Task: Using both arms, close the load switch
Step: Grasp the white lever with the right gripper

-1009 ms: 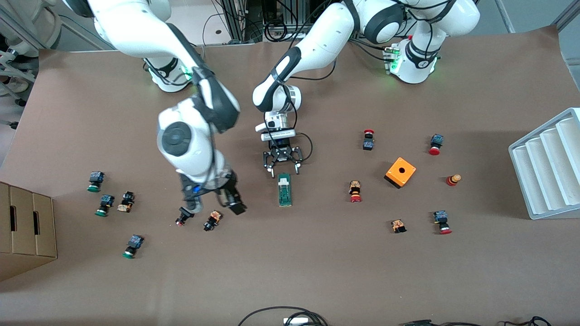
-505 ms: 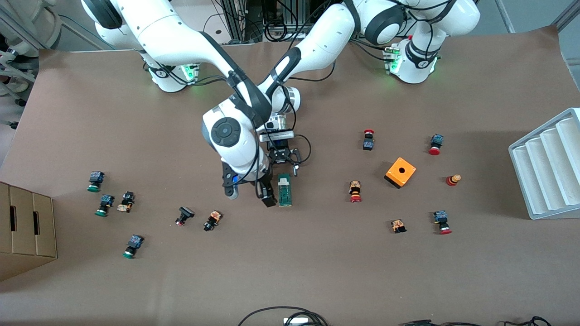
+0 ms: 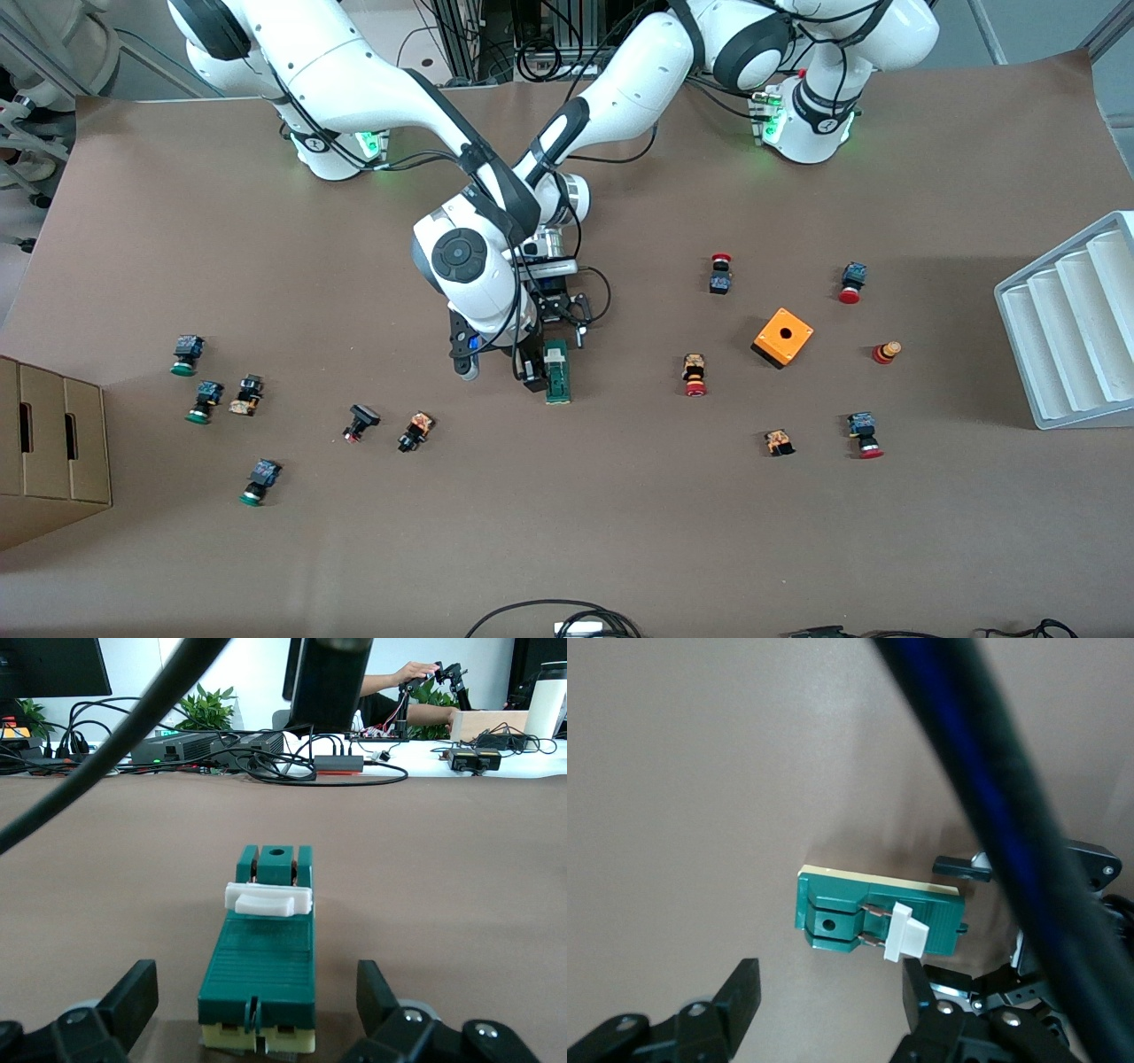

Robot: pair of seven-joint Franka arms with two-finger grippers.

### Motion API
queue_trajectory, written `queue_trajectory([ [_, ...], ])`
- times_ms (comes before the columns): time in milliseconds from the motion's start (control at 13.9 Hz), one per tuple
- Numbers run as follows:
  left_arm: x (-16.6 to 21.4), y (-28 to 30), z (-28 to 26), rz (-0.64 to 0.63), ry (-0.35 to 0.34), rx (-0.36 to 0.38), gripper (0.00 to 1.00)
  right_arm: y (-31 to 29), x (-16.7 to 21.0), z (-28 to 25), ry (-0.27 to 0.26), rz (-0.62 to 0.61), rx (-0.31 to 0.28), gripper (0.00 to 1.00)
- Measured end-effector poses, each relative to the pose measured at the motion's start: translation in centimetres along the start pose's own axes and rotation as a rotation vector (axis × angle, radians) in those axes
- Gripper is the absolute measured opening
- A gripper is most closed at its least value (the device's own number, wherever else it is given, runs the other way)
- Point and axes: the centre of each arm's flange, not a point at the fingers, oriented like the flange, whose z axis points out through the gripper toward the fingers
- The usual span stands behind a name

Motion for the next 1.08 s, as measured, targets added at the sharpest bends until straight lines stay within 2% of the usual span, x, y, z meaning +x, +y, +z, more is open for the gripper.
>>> queue_trajectory([
  [144, 0.0, 0.0, 0.0, 0.000, 0.000, 0.000, 0.98, 0.5, -0.2, 0.7, 0.004, -0.006, -0.007, 0.73],
  [288, 0.0, 0.0, 0.0, -0.001, 0.000, 0.000, 0.85, 0.9, -0.4, 1.6, 0.005, -0.009, -0.008, 0.73],
  [361, 0.0, 0.0, 0.0, -0.001, 0.000, 0.000, 0.84, 1.3, -0.6, 2.0, 0.005, -0.013, -0.007, 0.71],
  [433, 0.1, 0.1, 0.0, -0.001, 0.001, -0.001, 0.78, 1.7, -0.8, 2.6, 0.005, -0.015, -0.005, 0.65],
  [649, 0.5, 0.5, 0.0, -0.012, 0.004, -0.003, 0.73, 2.7, -1.2, 3.7, 0.009, -0.019, -0.010, 0.61],
  [721, 0.6, 0.6, 0.0, -0.016, 0.005, -0.004, 0.67, 3.0, -1.4, 4.0, 0.010, -0.020, -0.012, 0.56],
  [793, 0.7, 0.7, 0.0, -0.018, 0.006, -0.005, 0.67, 3.2, -1.5, 4.3, 0.010, -0.022, -0.012, 0.56],
  [865, 0.7, 0.7, 0.0, -0.017, 0.006, -0.004, 0.62, 3.4, -1.6, 4.6, 0.011, -0.023, -0.012, 0.51],
  [937, 0.7, 0.7, 0.1, -0.017, 0.006, -0.004, 0.62, 3.7, -1.7, 4.9, 0.010, -0.025, -0.009, 0.51],
  [1082, 0.6, 0.5, 0.2, -0.014, 0.009, 0.001, 0.55, 4.2, -1.8, 5.7, 0.012, -0.028, -0.007, 0.48],
])
